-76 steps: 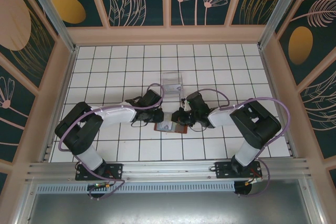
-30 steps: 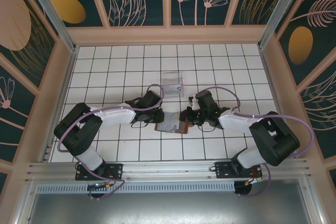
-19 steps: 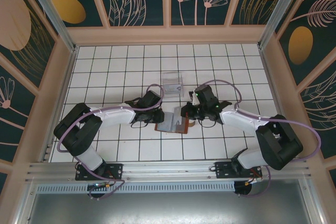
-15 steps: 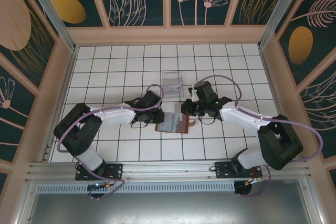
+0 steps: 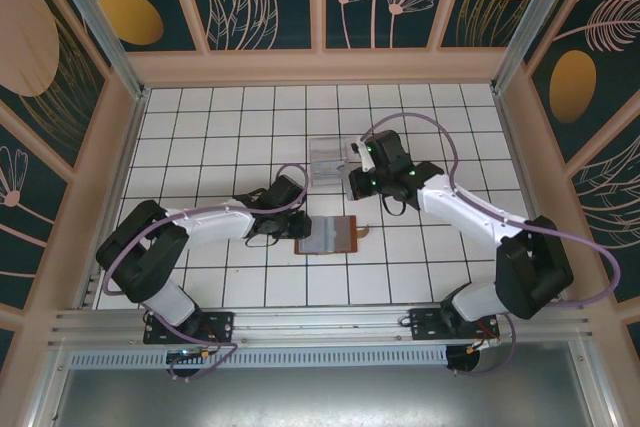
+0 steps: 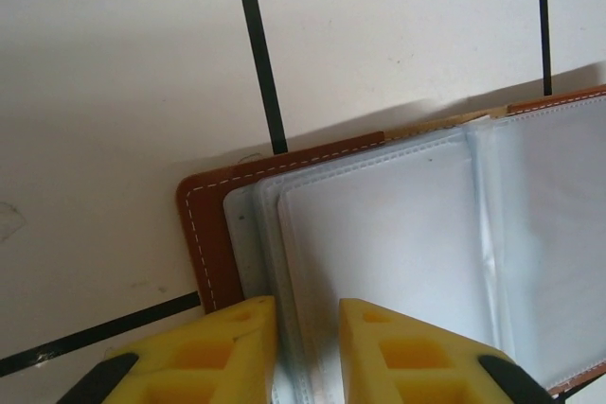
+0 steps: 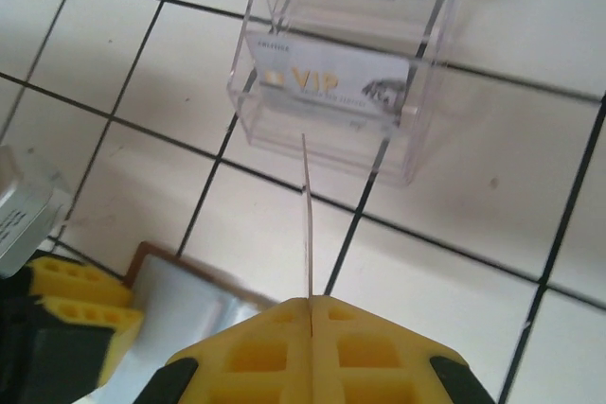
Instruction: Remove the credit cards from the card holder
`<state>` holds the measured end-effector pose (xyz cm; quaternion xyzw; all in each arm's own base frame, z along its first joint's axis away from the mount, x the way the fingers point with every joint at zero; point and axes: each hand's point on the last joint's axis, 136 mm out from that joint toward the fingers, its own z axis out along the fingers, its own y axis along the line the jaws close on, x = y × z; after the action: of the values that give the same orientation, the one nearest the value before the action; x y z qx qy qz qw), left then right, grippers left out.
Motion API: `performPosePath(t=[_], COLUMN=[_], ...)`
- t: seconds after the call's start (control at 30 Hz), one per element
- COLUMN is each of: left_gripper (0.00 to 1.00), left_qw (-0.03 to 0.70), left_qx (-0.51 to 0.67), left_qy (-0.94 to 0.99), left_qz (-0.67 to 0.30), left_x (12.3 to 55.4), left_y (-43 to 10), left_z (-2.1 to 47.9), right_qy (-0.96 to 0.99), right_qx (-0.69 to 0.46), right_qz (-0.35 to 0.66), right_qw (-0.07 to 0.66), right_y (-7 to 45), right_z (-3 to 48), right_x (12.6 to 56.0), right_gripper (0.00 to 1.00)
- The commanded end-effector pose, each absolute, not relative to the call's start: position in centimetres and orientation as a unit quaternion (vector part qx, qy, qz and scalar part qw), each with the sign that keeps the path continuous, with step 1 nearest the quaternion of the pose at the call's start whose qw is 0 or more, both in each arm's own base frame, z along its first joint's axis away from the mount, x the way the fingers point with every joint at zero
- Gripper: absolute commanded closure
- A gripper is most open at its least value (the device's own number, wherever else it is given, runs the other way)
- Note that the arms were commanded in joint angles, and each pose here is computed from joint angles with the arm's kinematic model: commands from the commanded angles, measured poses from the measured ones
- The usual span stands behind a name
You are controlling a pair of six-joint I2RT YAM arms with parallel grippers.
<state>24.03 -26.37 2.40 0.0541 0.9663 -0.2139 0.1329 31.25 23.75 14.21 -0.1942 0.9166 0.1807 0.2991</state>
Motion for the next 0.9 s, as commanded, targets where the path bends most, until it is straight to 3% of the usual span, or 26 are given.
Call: performPosePath(t=[0.0,0.4,0.87], left_gripper=[0.68,0.63,0.63], left_qw=[0.131,0.186,0.203], left_qx=[0.046,0.042,0.010], left_qy=[0.972,0.964,0.966], left_qz=[-0.190,-0.183,-0.161], left_x=[23.5,25.2,24.5], left_y=[-25.3,-25.0,-22.6], left_z=[2.8,5.9,4.8], right_qy=[0.910,0.786,0.692], right_qx=[-0.258,-0.558,-0.697], right_qz=[0.107,0.030,0.005], right_qw=[0.306,0.265,0.188], right_y=[22.9,24.7,27.1], right_z=[13.8,13.0,12.5], right_x=[33.2,33.7,35.2], right_gripper=[1.00,1.00,1.00])
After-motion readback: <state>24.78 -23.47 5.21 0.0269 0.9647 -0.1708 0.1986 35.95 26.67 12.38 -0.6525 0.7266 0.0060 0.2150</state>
